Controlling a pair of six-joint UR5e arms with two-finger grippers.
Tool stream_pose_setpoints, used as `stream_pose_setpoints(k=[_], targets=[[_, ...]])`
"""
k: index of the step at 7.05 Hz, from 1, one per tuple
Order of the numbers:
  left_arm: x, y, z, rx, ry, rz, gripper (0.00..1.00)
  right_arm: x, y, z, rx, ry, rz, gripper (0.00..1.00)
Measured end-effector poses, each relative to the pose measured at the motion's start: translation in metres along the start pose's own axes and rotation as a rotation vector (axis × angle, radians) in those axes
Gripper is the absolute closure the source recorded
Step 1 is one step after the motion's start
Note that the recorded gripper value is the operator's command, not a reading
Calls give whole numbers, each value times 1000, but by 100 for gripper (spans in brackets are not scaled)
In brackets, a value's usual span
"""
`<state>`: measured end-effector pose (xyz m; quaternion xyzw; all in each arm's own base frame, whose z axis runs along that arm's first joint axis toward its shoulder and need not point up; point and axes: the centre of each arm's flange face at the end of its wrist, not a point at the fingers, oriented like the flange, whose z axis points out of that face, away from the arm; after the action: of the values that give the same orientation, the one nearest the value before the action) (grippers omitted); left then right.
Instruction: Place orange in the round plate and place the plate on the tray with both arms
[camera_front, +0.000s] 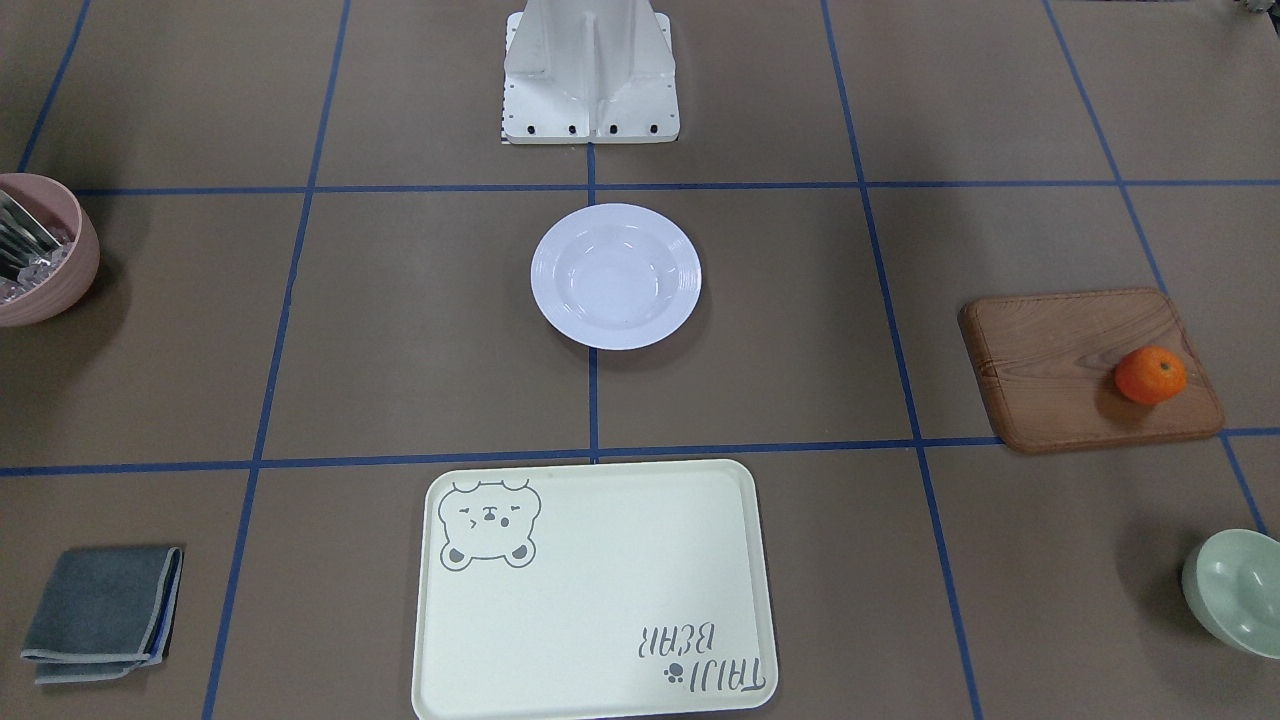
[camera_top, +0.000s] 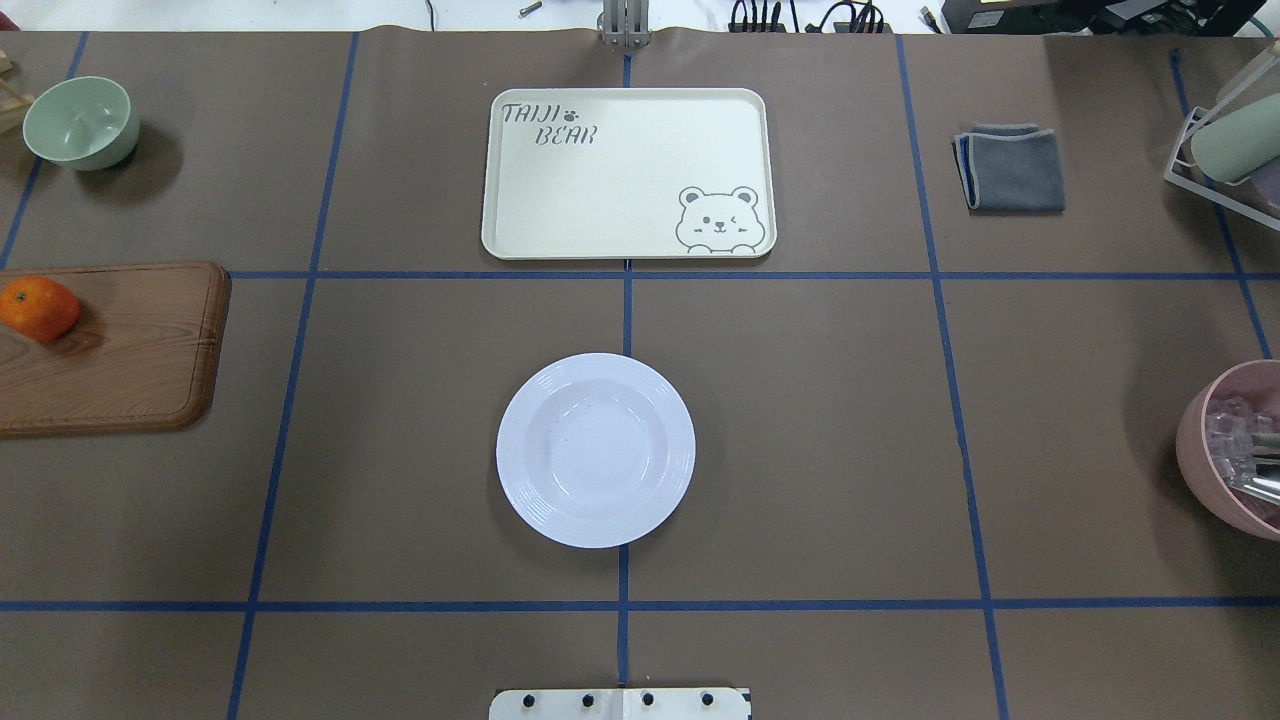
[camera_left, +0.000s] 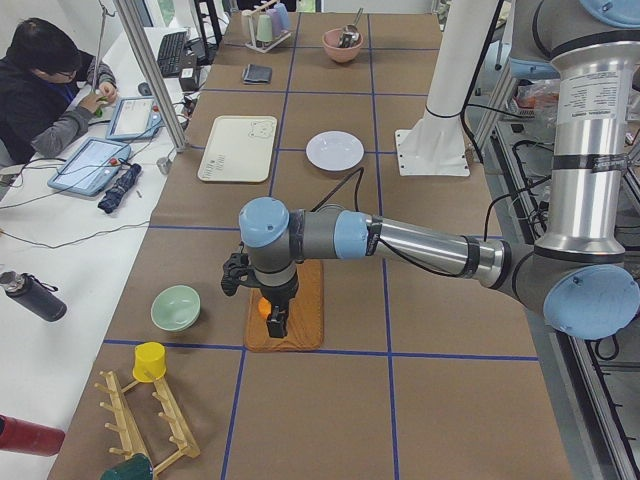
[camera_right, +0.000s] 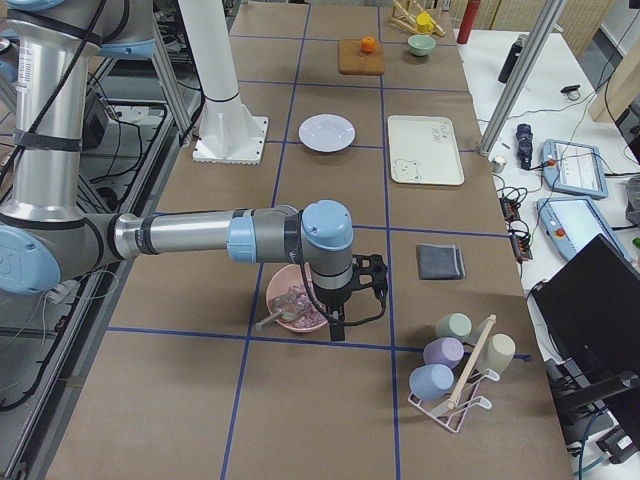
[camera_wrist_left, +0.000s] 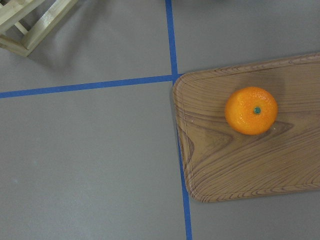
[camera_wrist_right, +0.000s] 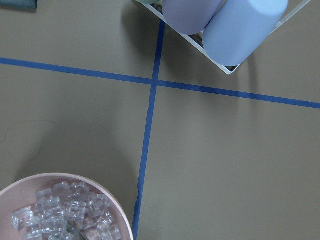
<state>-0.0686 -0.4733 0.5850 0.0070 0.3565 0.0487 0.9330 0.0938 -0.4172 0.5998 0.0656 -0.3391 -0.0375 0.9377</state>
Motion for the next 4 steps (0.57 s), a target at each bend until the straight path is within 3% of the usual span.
stream_pose_setpoints(k=[2,4], targets=[[2,-1,-2,10,-2,9,1,-4,-3,-3,8,-9,-2,0],[3,-4,-5,18,-6,17,1,-23,-24,-20,63,-42,-7,0]])
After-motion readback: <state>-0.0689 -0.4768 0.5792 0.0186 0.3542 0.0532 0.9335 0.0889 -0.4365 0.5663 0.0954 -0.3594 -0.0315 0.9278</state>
